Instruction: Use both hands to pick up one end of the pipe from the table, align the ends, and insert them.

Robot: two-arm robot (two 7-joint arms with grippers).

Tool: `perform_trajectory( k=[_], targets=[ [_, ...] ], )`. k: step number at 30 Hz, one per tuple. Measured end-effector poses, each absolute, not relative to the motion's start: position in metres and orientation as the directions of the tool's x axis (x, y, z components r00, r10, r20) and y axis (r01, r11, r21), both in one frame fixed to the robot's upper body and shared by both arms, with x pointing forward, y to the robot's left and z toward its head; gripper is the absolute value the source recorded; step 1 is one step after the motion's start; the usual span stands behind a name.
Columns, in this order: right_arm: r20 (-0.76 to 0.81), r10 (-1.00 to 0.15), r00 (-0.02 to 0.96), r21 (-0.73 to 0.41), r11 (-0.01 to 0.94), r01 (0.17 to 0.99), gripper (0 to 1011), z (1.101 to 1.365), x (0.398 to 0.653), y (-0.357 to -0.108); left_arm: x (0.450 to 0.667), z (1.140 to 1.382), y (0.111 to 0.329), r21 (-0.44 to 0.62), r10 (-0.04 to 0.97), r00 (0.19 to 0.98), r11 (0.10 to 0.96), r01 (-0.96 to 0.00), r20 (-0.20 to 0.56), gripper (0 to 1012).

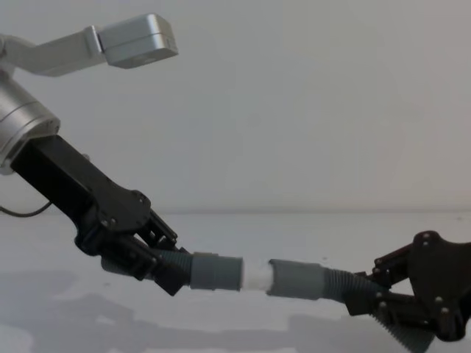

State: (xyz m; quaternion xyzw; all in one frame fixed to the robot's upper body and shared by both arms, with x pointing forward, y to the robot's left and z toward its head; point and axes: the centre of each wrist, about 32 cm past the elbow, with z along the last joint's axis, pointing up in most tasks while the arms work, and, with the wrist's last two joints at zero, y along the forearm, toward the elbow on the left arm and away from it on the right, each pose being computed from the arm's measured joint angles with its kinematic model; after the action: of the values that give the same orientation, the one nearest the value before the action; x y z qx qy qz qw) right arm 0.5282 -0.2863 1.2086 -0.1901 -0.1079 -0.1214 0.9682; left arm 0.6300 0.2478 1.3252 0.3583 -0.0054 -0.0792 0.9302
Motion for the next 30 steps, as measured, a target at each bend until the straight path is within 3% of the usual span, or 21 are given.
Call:
perform_trajectory(
  k=[30],
  targets=[
    [0.249,-0.198,0.948,-0.342,0.898,0.277,132,1.209,0.5283,-0.2869,0.6287,1.3234,0.245,0.675,-0.149,0.987,0.723,0.148,-0.058,317]
  ],
)
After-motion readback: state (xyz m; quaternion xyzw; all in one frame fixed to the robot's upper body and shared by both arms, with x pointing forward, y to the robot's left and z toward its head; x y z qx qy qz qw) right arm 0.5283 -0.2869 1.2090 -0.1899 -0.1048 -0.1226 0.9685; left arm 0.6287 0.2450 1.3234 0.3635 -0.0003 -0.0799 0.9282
